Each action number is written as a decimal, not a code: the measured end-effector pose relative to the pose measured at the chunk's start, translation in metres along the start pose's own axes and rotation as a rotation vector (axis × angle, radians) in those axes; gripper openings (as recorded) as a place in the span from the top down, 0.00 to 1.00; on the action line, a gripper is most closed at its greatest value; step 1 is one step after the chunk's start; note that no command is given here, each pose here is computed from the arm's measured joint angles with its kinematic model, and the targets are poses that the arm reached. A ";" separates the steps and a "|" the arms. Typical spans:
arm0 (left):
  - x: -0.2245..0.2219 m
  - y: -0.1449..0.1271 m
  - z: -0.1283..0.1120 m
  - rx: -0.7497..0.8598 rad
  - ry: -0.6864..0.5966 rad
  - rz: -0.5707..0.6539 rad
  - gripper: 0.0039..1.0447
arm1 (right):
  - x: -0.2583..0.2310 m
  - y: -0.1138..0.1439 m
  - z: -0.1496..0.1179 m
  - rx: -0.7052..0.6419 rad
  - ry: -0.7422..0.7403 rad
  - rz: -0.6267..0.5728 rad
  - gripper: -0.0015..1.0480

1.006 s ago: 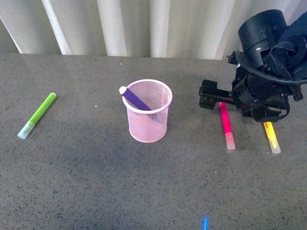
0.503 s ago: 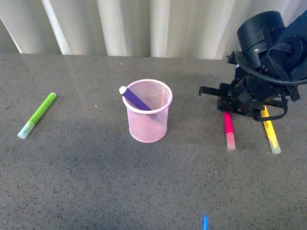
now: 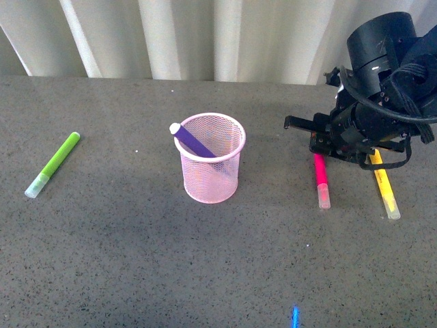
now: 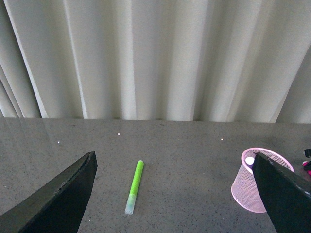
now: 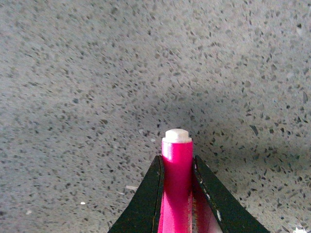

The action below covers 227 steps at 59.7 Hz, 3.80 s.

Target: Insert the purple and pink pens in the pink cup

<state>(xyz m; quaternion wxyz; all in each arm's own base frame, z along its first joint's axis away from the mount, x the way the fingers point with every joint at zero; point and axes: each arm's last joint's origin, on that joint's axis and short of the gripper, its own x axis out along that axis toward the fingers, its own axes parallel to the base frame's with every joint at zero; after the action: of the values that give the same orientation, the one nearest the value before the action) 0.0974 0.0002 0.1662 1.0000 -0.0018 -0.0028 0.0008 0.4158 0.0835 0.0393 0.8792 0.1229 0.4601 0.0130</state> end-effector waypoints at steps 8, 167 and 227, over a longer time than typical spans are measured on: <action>0.000 0.000 0.000 0.000 0.000 0.000 0.06 | -0.021 0.001 0.011 0.007 -0.092 0.077 0.89; 0.000 0.000 0.000 0.000 0.000 0.000 0.06 | -0.042 0.089 -0.008 -0.351 -0.643 0.861 0.09; 0.000 0.000 0.000 0.000 0.000 0.001 0.06 | -0.294 -0.082 -0.048 -0.202 -0.962 -0.010 0.45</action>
<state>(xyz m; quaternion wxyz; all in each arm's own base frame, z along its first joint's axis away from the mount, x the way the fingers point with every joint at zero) 0.0974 0.0002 0.1662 1.0000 -0.0020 -0.0028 0.0013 0.1997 -0.0263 0.2313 0.9996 0.0271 -0.0010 -0.0049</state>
